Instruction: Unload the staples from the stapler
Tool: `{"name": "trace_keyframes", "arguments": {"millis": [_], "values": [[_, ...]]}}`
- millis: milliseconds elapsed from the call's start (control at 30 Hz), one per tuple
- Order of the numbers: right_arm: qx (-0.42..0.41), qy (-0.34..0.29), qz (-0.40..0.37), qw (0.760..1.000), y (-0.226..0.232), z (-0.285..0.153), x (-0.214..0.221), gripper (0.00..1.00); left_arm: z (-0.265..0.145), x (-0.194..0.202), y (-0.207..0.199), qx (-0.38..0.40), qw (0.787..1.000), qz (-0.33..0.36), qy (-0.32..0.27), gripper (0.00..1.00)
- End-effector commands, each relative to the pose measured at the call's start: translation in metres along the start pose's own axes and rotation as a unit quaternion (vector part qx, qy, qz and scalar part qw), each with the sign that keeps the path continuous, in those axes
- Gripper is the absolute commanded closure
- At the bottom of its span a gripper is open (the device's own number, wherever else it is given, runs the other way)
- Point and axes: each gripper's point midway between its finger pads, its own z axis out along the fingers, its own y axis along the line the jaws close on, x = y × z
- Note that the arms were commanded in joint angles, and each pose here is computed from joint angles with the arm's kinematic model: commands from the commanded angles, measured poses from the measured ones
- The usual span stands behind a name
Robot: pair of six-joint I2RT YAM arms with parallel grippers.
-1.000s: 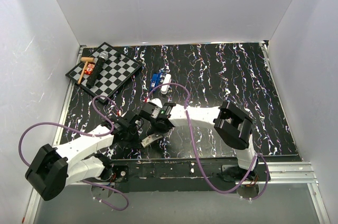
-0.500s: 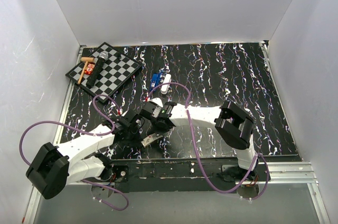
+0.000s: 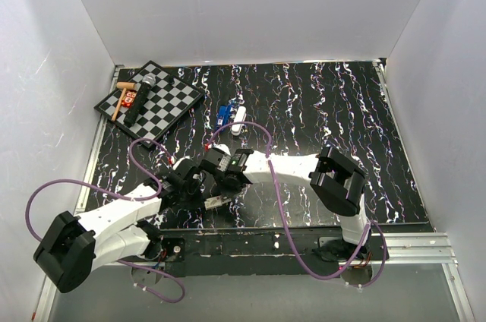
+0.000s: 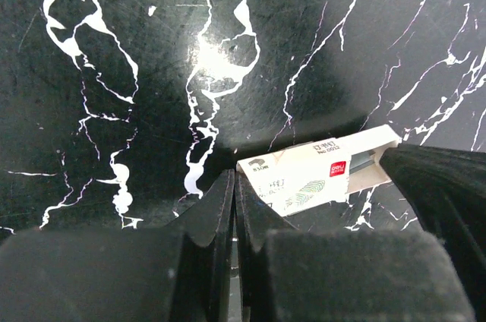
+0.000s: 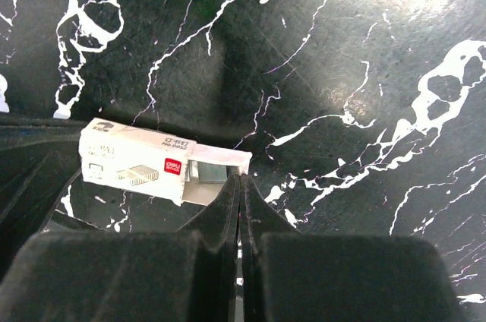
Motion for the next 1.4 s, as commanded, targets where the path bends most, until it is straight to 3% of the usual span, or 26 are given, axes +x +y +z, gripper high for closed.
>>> {"name": "trace_keyframes", "arguments": {"millis": [0, 500, 733, 1067, 1233, 1300, 1367], "values": [[-0.02, 0.026, -0.041, 0.999, 0.016, -0.011, 0.028, 0.99, 0.007, -0.018, -0.002, 0.006, 0.999, -0.006, -0.045, 1.0], [-0.028, 0.027, -0.039, 0.998, 0.021, -0.011, 0.026, 0.98, 0.008, -0.022, -0.007, 0.017, 0.998, -0.002, -0.053, 1.0], [-0.027, -0.011, -0.009, 1.0, 0.001, -0.023, 0.017, 0.73, 0.002, -0.025, -0.006, 0.013, 0.998, 0.006, -0.06, 1.0], [-0.012, -0.063, 0.02, 0.998, -0.03, -0.058, 0.006, 0.62, 0.002, -0.029, -0.018, 0.023, 0.998, 0.031, -0.052, 1.0], [-0.012, -0.064, 0.04, 0.997, -0.047, -0.058, 0.012, 0.64, 0.004, -0.028, -0.025, 0.032, 0.998, 0.041, -0.04, 1.0], [-0.02, -0.051, 0.048, 0.997, -0.048, -0.052, 0.019, 0.7, 0.005, -0.028, -0.027, 0.037, 0.998, 0.045, -0.038, 1.0], [-0.034, -0.041, 0.053, 0.997, -0.045, -0.048, 0.024, 0.83, 0.004, -0.026, -0.028, 0.046, 0.997, 0.047, -0.039, 1.0]]}}
